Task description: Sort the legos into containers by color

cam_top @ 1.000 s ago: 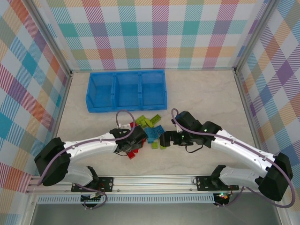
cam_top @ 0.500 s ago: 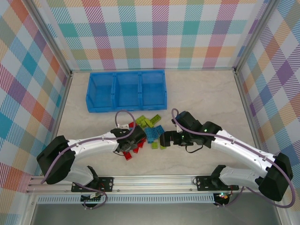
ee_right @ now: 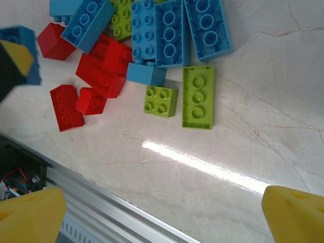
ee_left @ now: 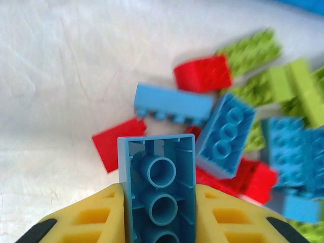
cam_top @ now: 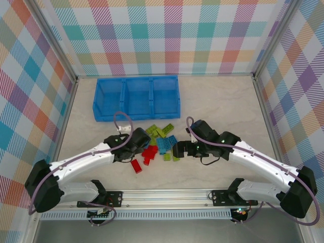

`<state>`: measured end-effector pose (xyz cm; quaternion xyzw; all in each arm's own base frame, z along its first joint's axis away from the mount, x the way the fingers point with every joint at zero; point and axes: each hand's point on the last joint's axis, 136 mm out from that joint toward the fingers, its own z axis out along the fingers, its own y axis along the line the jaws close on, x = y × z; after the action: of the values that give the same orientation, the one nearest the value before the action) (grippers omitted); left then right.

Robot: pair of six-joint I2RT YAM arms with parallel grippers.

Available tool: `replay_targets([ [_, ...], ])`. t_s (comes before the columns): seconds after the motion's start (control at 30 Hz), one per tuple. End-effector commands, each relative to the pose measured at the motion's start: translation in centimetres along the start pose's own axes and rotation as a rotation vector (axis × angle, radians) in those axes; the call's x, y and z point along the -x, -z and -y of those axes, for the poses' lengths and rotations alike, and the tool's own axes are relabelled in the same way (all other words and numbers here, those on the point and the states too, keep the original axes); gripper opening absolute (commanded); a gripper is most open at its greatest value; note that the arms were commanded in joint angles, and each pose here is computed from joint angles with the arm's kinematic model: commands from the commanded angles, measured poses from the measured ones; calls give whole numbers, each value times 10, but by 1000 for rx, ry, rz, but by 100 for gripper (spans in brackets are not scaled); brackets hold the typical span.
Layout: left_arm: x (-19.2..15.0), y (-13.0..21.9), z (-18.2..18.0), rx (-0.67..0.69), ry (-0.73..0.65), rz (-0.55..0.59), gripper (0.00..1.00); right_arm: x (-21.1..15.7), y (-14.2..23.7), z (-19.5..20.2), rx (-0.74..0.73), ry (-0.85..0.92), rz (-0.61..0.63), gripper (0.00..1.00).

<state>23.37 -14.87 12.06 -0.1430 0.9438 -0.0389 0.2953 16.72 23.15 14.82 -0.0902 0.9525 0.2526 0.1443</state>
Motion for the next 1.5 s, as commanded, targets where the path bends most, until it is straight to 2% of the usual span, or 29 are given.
replay_targets([
  [0.0, 56, 19, -5, 0, 6, 140, 28, 16, 11, -14, 48, 9, 74, 100],
  [0.17, 147, 12, -24, 52, 95, 270, 28, 24, 11, -19, 51, 26, 90, 100],
  [0.33, 213, -42, -37, 73, 203, 198, 30, 23, 12, -20, 58, 13, 86, 100],
  [0.47, 248, -90, -49, 95, 265, 151, 30, 19, 17, -17, 57, -2, 94, 100],
  [0.63, 267, -140, -67, 73, 369, 64, 32, 17, 26, -11, 37, -12, 109, 100],
  [0.73, 273, -144, -71, 70, 369, 62, 44, 17, 30, -8, 20, -16, 120, 100],
  [0.83, 281, -128, -77, 87, 354, 102, 60, 18, 30, -5, 7, -18, 131, 100],
  [0.93, 285, -102, -75, 59, 351, 138, 69, 21, 26, 0, -24, -18, 139, 100],
  [1.13, 251, -16, -47, -112, 281, 198, 71, 40, 10, 12, -143, -9, 164, 100],
  [1.2, 232, 16, -25, -196, 176, 233, 72, 49, -1, 9, -160, -1, 155, 100],
  [1.27, 208, 49, 1, -294, 15, 243, 73, 61, -14, 11, -204, -19, 158, 100],
  [1.4, 158, 98, 26, -409, -287, 228, 76, 90, -41, 24, -251, -189, 217, 100],
  [1.47, 129, 116, 29, -450, -442, 204, 86, 106, -57, 27, -268, -272, 245, 100],
])
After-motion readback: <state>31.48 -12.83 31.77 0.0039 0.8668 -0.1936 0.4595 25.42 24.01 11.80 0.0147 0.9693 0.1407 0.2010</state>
